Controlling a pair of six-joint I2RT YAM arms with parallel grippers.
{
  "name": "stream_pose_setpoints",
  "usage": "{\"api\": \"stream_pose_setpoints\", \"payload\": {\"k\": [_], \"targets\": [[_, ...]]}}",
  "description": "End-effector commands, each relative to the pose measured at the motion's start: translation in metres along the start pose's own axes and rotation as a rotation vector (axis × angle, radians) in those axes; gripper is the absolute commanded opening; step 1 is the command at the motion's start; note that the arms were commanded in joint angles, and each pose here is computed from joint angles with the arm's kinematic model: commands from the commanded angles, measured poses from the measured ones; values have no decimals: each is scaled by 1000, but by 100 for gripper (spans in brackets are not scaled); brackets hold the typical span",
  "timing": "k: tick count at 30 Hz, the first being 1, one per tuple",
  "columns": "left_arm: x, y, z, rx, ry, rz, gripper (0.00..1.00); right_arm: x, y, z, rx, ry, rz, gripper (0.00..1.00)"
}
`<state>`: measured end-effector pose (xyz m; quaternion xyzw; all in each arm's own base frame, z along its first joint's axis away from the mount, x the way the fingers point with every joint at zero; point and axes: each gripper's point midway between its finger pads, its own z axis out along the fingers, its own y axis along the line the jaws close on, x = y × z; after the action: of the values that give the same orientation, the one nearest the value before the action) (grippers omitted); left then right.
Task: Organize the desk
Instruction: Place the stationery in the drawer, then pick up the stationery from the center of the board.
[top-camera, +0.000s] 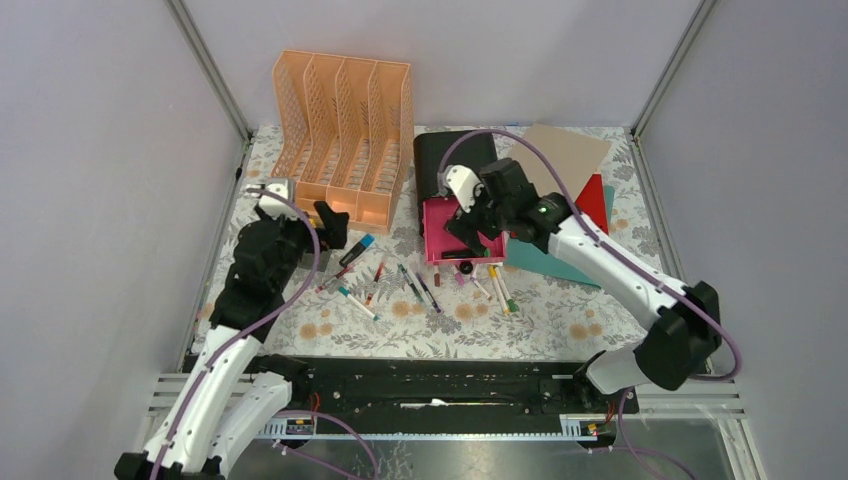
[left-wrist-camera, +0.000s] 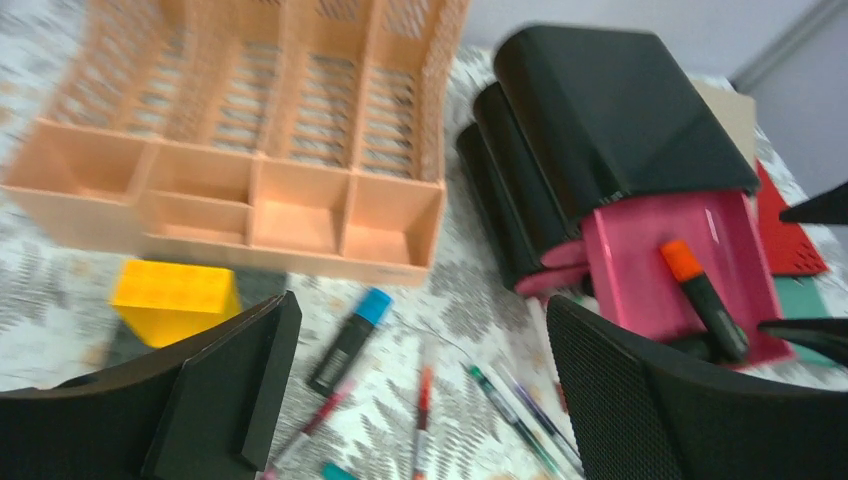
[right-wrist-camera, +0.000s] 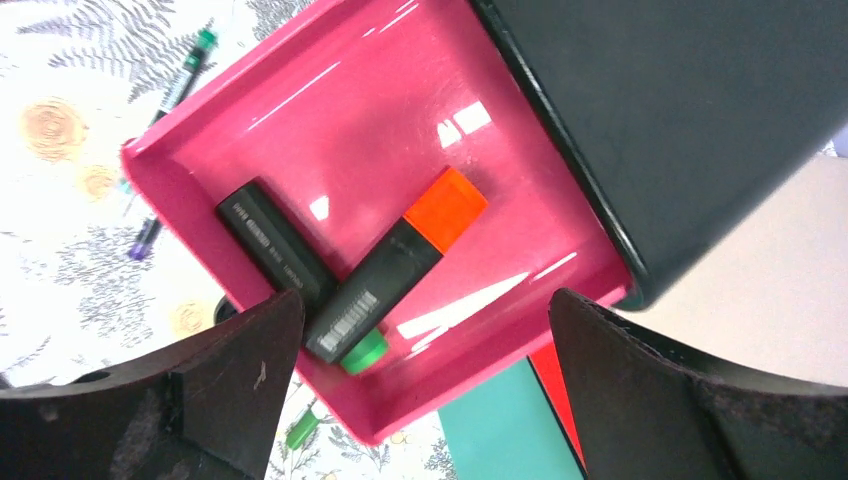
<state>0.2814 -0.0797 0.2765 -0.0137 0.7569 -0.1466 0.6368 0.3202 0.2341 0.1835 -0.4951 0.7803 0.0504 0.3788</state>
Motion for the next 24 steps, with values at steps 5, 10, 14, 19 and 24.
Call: {"api": "stream_pose_setpoints", "payload": {"k": [5,10,14,19,24], "targets": [[48,-39,19,165,214,-232,99,-18,35,-70,-196,-227,63,100],[91,-31,33,105,320,-317,99,-9,55,-92,-286,-337,53,100],[118,-18,46,25,384,-344,99,5,44,-90,-256,-353,83,100],[154,-3,62,-53,487,-303,99,14,44,-81,-269,-325,96,100],[177,9,76,-112,562,-239,99,19,42,-76,-260,-303,91,100]]}}
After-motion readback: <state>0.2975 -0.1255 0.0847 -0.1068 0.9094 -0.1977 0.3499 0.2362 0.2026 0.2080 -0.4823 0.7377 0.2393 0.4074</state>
